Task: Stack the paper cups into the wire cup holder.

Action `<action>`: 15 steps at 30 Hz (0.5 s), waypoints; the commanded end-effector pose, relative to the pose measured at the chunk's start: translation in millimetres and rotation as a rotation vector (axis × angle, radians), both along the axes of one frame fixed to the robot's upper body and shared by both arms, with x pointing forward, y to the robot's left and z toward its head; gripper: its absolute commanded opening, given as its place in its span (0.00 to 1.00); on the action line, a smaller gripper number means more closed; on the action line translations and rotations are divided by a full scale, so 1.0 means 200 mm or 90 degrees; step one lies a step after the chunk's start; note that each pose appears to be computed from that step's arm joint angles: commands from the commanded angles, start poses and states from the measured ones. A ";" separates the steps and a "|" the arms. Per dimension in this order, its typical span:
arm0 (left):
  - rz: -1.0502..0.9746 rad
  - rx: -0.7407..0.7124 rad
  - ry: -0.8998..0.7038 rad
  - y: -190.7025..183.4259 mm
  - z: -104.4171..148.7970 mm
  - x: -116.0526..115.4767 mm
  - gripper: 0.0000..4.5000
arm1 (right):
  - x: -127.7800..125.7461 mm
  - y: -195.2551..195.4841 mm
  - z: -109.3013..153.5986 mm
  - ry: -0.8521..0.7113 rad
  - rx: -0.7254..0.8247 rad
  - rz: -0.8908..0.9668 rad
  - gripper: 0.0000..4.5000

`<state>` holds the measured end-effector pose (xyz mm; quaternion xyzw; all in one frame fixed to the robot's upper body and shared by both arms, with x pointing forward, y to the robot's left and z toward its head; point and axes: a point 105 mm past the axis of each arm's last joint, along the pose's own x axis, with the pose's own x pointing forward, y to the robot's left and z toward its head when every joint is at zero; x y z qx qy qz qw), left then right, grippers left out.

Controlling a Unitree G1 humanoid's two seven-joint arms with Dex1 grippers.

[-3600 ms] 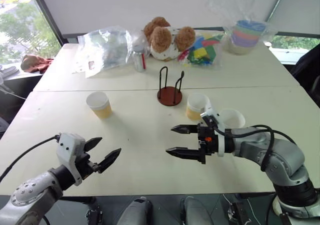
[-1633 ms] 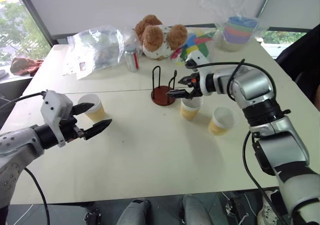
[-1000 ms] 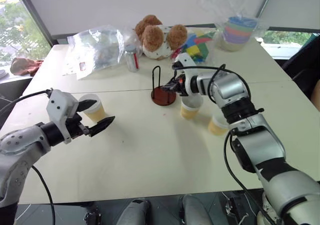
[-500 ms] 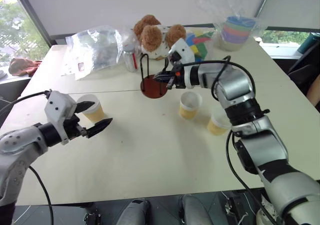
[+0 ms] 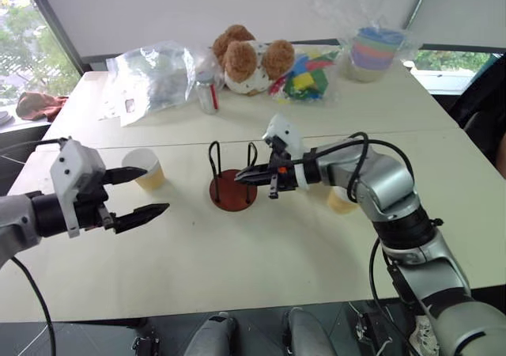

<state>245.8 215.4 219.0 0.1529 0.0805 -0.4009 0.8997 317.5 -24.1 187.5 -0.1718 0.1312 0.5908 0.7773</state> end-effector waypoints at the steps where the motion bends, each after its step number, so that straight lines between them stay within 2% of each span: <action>1: -0.005 0.003 -0.020 -0.02 0.03 0.01 1.00 | 0.01 0.00 0.02 -0.025 -0.010 -0.013 0.01; 2: -0.005 0.003 -0.020 -0.02 0.03 0.01 1.00 | 0.01 0.00 0.02 -0.024 -0.011 -0.015 0.01; 5: -0.004 0.001 -0.021 -0.02 0.02 0.03 1.00 | 0.01 0.01 0.02 -0.020 -0.009 -0.018 0.25; 10: -0.014 -0.003 -0.020 -0.03 0.01 0.04 1.00 | -0.03 -0.01 0.05 -0.009 -0.008 -0.011 0.82; 15: -0.027 0.000 -0.022 -0.04 0.02 0.06 1.00 | -0.07 -0.13 0.08 0.006 -0.004 -0.019 0.82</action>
